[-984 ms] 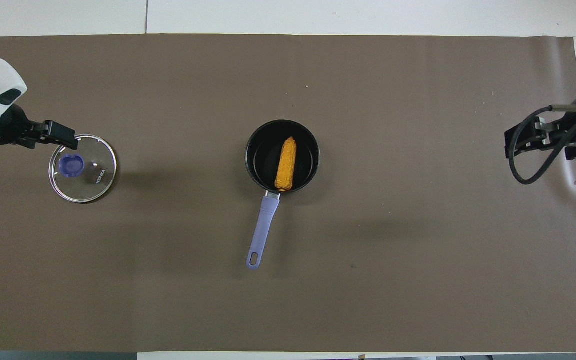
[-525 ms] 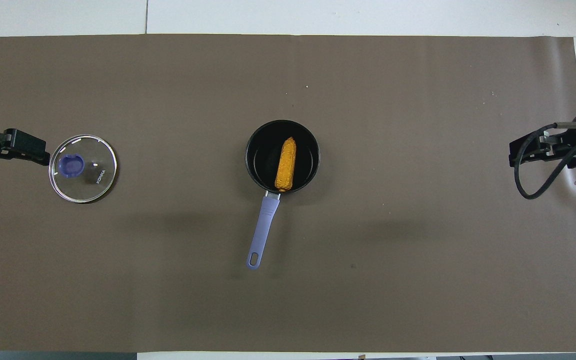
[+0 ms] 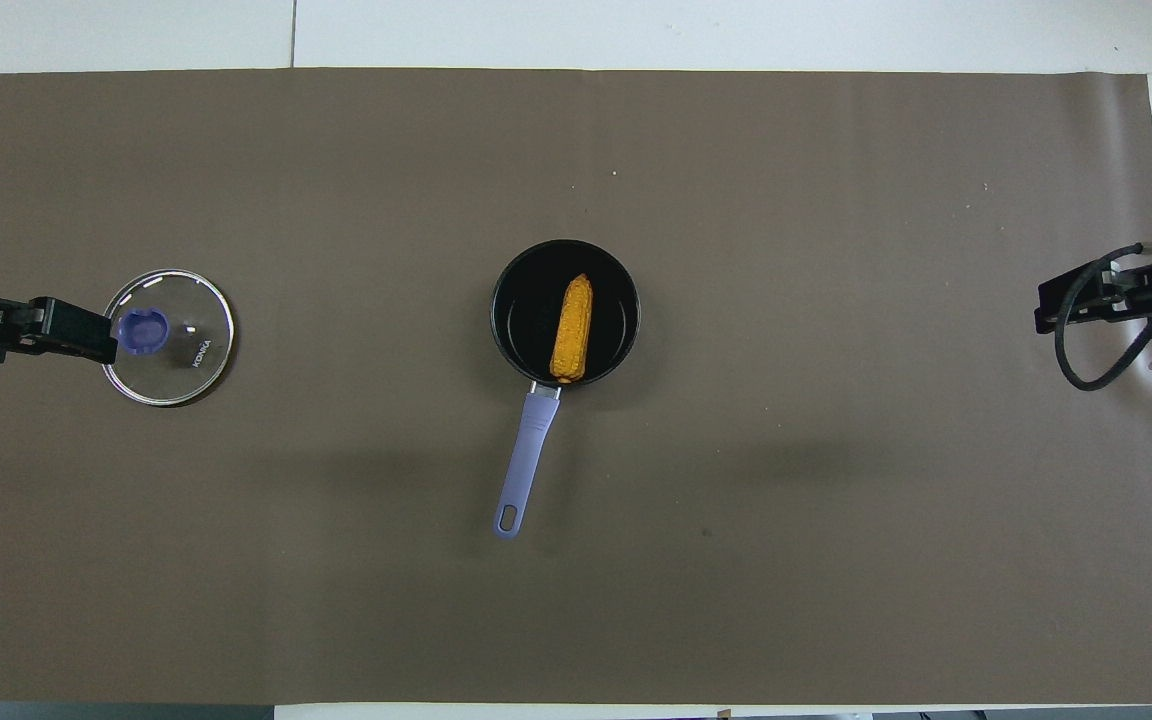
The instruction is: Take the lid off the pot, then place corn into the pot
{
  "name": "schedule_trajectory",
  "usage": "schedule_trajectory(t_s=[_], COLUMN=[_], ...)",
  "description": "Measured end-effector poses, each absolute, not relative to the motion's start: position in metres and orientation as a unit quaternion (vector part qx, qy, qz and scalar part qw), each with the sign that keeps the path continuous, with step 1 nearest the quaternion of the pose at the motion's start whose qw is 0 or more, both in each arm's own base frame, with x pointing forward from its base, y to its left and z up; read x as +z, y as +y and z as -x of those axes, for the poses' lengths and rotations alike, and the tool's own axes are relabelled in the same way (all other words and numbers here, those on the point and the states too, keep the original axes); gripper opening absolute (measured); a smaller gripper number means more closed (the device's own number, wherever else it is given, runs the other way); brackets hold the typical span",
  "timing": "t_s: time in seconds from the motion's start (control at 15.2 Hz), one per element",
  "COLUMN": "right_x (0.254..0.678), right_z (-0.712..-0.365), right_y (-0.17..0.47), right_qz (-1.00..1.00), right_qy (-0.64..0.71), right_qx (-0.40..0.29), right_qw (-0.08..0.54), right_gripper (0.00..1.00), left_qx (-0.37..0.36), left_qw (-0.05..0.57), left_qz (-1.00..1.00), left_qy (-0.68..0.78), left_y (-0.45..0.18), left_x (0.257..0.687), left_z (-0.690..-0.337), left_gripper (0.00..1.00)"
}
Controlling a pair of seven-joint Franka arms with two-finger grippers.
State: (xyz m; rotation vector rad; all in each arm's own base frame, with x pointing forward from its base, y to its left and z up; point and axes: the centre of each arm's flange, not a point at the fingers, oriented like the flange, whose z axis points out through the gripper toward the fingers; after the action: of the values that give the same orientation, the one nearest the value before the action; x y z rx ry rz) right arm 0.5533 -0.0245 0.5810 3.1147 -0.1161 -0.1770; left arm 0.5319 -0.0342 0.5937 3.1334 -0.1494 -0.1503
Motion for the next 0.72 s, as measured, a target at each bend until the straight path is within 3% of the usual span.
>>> schedule_trajectory(t_s=[0.72], right_x=[0.579], right_z=[-0.552], right_y=[-0.04], right_qz=[-0.997], right_qy=[-0.042], right_qx=[-0.06], right_qw=[0.008], right_gripper=[1.0], left_qx=[-0.048], left_qw=[0.0], left_qz=[-0.997], left_qy=[-0.055], left_y=[-0.042], left_x=[0.602], left_z=[-0.533], left_gripper=[1.0])
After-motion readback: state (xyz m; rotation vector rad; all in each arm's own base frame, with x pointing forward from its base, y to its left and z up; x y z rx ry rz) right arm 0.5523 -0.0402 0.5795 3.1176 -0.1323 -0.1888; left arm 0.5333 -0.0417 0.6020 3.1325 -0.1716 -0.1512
